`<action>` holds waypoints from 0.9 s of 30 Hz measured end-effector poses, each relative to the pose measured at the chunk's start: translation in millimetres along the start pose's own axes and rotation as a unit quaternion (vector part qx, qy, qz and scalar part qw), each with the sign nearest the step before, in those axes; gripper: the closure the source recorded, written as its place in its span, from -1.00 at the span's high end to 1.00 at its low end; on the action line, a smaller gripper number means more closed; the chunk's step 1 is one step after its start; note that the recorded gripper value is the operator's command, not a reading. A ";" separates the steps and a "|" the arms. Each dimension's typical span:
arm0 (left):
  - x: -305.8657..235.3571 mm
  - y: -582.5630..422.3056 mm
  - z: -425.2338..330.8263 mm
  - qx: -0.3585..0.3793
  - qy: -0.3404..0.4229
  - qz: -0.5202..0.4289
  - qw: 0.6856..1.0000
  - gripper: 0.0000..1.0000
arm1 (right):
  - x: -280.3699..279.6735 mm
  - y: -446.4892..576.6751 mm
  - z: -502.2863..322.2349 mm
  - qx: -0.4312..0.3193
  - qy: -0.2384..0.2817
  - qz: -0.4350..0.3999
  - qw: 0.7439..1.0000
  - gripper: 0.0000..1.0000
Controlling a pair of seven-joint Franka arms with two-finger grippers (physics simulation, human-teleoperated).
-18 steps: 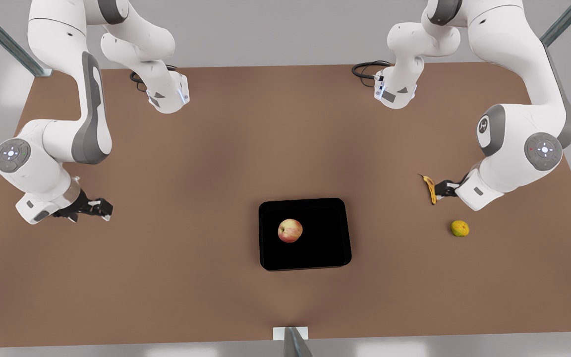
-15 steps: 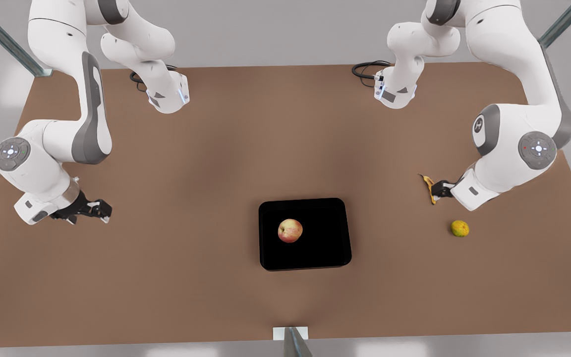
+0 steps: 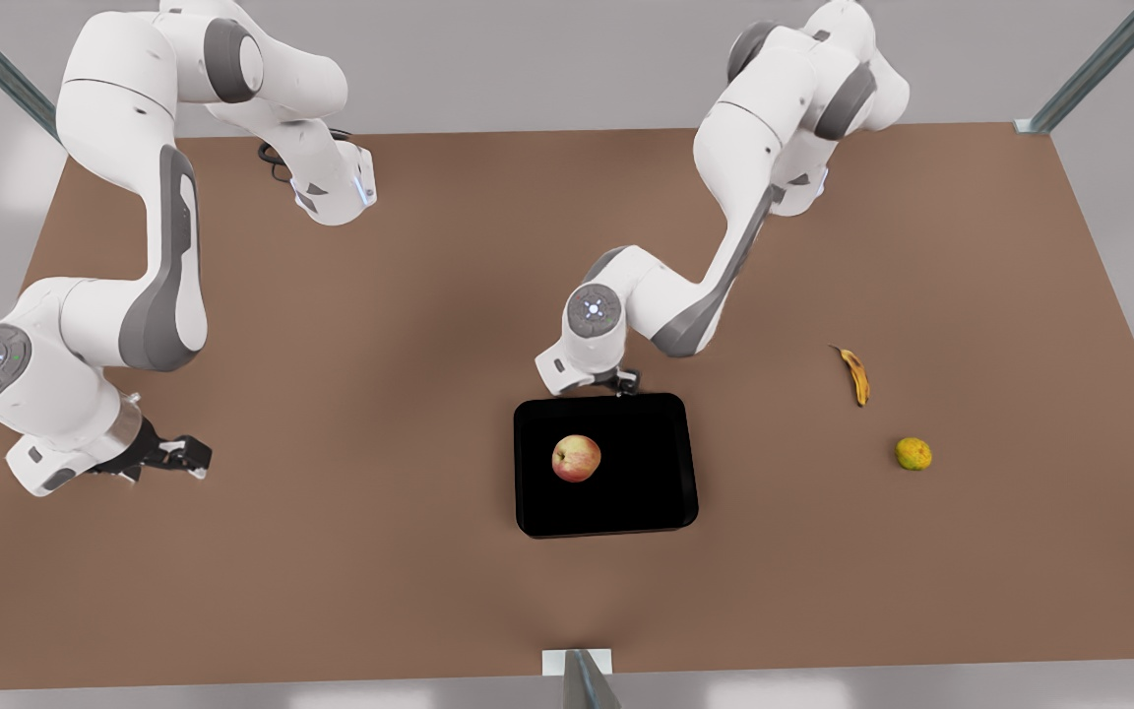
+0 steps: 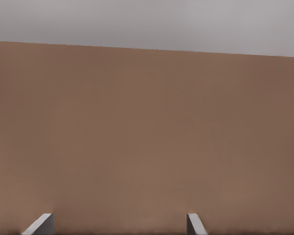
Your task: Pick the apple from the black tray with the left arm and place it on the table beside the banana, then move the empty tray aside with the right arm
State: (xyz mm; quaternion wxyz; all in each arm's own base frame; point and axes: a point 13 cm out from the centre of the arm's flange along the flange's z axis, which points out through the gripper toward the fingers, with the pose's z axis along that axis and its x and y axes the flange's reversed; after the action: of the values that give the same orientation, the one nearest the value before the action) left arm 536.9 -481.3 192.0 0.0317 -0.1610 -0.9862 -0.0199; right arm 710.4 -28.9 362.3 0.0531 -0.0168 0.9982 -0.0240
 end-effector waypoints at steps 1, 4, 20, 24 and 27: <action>-1.1 -9.3 10.7 0.001 -0.005 -0.013 1.000 1.00 | 2.3 0.3 0.9 -0.001 0.005 0.000 1.000 1.00; -17.8 -17.8 33.3 0.008 -0.031 -0.066 0.997 1.00 | 7.6 0.9 3.1 -0.002 0.016 -0.001 1.000 1.00; -84.2 -4.0 67.0 0.019 -0.121 -0.200 0.972 1.00 | 15.4 2.5 9.5 -0.003 0.035 -0.004 0.999 1.00; -89.7 4.0 86.3 0.014 -0.124 -0.209 0.970 1.00 | 15.6 2.5 9.6 -0.003 0.036 -0.004 0.999 1.00; -93.8 3.5 90.8 0.019 -0.131 -0.214 0.968 1.00 | 15.8 2.6 10.4 -0.003 0.036 -0.005 0.999 1.00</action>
State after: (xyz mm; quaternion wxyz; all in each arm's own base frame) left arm 621.7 -503.2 95.1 -0.0993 0.0529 -0.9936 0.0134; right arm 695.7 -27.4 350.1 0.0166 -0.0208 0.9994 -0.0217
